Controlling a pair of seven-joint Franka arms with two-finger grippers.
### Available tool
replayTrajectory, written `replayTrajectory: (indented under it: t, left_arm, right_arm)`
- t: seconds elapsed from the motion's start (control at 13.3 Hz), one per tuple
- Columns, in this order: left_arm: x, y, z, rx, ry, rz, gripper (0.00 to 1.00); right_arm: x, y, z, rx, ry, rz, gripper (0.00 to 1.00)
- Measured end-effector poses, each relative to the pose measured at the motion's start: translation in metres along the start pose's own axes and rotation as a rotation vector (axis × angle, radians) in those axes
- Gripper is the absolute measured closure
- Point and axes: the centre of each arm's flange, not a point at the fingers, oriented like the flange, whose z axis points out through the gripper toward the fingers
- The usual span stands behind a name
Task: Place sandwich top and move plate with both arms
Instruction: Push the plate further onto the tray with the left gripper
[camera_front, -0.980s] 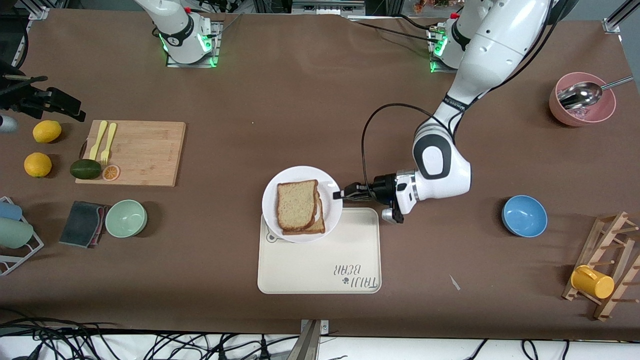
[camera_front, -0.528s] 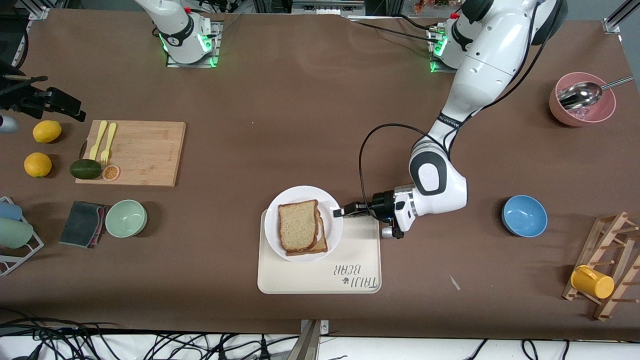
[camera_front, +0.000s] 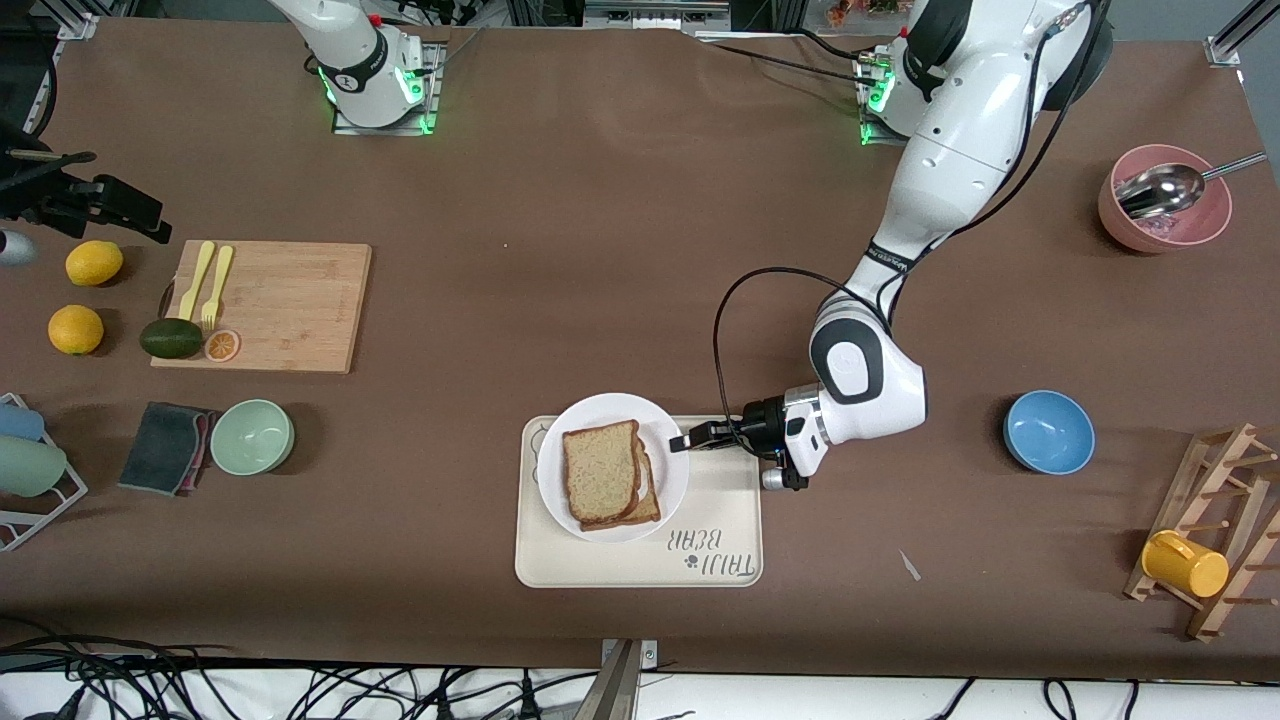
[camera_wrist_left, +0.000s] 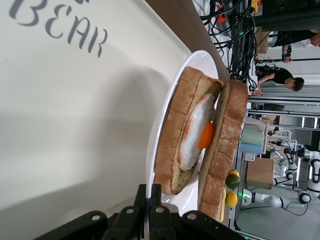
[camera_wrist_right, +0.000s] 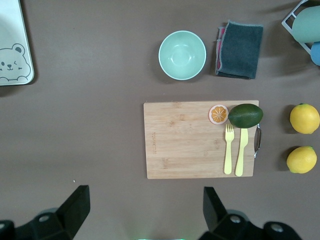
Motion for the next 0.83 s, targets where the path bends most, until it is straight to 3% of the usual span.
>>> replayTrajectory:
  t: [0.83]
  left_arm:
    - [0.024,-0.025,-0.01,0.026,0.043,-0.063,0.95]
  right_arm:
    - [0.0,0.0,0.0,0.0,0.0,-0.001,0.0]
